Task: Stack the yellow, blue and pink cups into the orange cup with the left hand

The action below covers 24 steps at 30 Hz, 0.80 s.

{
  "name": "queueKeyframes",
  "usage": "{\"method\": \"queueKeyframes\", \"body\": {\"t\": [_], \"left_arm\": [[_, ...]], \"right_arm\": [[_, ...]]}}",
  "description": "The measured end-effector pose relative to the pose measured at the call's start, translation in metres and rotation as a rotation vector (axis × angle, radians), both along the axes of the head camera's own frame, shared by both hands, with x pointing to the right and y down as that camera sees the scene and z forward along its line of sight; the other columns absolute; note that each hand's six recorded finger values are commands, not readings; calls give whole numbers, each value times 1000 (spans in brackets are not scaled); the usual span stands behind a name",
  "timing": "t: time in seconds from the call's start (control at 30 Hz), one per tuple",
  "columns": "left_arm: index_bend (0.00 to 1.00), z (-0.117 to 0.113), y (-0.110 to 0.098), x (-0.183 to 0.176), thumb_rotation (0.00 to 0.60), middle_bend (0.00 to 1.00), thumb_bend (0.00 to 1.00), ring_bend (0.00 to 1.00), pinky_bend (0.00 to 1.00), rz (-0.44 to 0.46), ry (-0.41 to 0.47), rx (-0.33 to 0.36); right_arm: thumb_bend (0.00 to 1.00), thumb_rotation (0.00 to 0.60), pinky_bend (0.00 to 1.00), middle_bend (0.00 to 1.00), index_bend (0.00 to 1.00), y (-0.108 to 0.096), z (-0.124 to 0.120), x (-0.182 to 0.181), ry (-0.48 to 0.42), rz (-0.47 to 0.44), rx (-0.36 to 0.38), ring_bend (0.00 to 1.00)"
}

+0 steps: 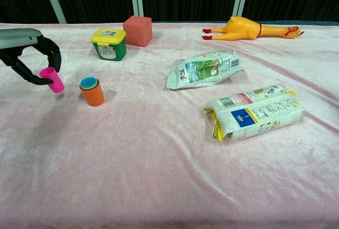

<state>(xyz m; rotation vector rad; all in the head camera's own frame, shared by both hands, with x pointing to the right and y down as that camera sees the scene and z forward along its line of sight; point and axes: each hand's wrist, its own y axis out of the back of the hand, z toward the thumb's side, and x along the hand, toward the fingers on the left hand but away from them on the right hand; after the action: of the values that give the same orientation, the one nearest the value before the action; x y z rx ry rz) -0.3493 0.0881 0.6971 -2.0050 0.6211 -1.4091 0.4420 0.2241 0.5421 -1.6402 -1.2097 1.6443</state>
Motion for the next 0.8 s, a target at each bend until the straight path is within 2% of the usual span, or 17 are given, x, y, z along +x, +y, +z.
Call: {"method": "queueKeyframes", "body": {"t": [0.27, 0.5, 0.8], "left_arm": [[522, -22, -12, 19, 600, 560, 332, 89, 104, 22, 44, 43], [522, -19, -14, 44, 600, 559, 331, 89, 104, 53, 81, 35], [508, -11, -9, 55, 600, 546, 328, 89, 104, 81, 81, 6]], "right_arm": [[269, 600, 214, 62, 33, 0, 0, 0, 2, -1, 2, 161], [269, 600, 214, 62, 33, -1, 0, 1, 3, -1, 2, 161], [268, 600, 214, 62, 33, -1, 0, 1, 2, -1, 2, 161]]}}
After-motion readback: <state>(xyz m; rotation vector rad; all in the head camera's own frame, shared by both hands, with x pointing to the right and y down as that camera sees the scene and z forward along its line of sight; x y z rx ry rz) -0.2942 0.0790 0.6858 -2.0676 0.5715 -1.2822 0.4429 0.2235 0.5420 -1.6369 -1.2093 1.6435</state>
